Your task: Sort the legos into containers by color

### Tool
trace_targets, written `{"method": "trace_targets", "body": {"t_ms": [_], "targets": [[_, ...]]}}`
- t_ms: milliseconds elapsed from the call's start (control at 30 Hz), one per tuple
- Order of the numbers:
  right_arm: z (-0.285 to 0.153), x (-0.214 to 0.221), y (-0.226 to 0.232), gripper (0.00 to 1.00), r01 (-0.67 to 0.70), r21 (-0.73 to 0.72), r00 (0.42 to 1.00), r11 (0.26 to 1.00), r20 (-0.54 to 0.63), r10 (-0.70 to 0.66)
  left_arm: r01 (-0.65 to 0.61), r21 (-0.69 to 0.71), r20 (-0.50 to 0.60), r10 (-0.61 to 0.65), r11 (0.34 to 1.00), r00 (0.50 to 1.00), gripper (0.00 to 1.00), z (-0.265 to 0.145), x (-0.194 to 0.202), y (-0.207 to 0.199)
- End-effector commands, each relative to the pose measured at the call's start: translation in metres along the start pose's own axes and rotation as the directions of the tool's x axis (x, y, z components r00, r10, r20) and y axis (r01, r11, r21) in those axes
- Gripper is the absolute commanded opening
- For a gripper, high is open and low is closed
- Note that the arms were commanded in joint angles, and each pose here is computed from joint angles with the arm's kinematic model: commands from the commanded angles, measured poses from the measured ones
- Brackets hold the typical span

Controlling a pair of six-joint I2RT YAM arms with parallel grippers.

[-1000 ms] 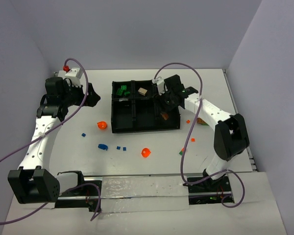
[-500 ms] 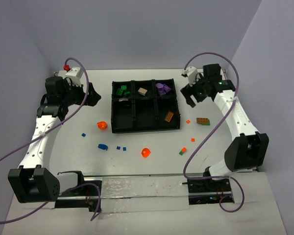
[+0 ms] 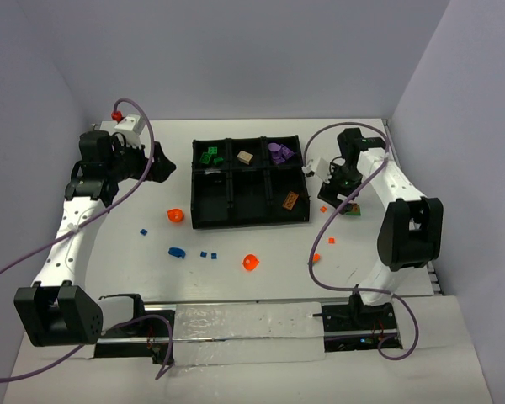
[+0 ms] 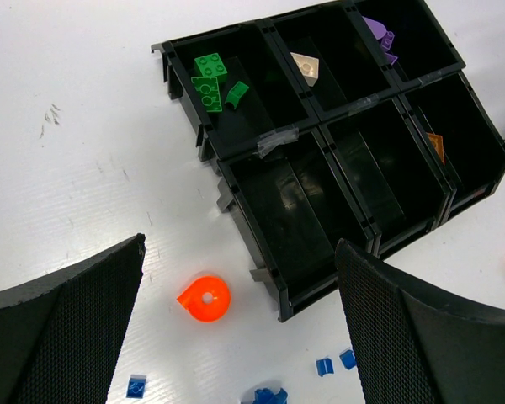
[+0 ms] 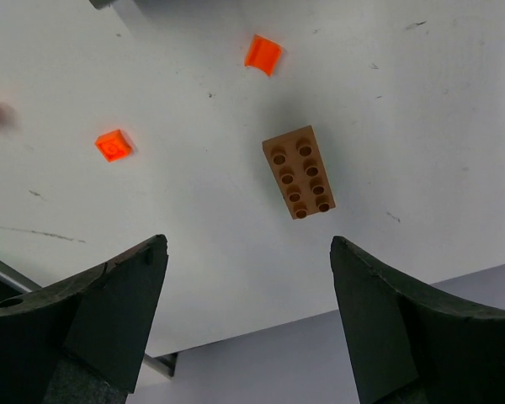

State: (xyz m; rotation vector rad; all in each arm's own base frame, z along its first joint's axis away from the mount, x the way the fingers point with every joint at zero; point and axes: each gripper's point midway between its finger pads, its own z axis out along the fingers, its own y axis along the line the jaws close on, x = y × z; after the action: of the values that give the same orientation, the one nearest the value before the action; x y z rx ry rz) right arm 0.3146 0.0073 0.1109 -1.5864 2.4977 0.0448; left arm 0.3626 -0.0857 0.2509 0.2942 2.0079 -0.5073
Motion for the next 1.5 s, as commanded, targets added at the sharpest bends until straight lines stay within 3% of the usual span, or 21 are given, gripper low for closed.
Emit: {"method": "trace_targets", "body": {"t_ms": [0,233,967,1333,1467], "targets": [[-0.001,0.005,-0.009,0.85,0.091,0.007,0.996,0.996,-0.025,-0.091,-0.061,0.017,0.088,0.06,0.998,0.994,0.99,-0.007,-0.028,-0.008],[0.025,0.013,-0.016,0.84,0.184,-0.001,0.983,0.983,-0.024,-0.184,-0.055,0.012,0.086,0.053,0.998,0.995,0.99,-0.007,-0.029,-0.007],[0.076,0.014,-0.033,0.77,0.209,-0.044,0.978,0.977,0.023,-0.209,-0.061,-0.017,0.06,0.062,0.998,0.996,0.99,-0.012,-0.026,-0.004],[0.084,0.034,-0.045,0.52,0.176,0.001,0.984,0.984,0.014,-0.176,-0.084,-0.014,0.051,0.085,0.996,0.995,0.99,-0.01,-0.025,-0.002],[0.073,0.039,-0.051,0.34,0.151,0.022,0.988,0.988,0.024,-0.152,-0.093,-0.011,0.059,0.094,0.996,0.994,0.99,-0.009,-0.028,-0.003]]}}
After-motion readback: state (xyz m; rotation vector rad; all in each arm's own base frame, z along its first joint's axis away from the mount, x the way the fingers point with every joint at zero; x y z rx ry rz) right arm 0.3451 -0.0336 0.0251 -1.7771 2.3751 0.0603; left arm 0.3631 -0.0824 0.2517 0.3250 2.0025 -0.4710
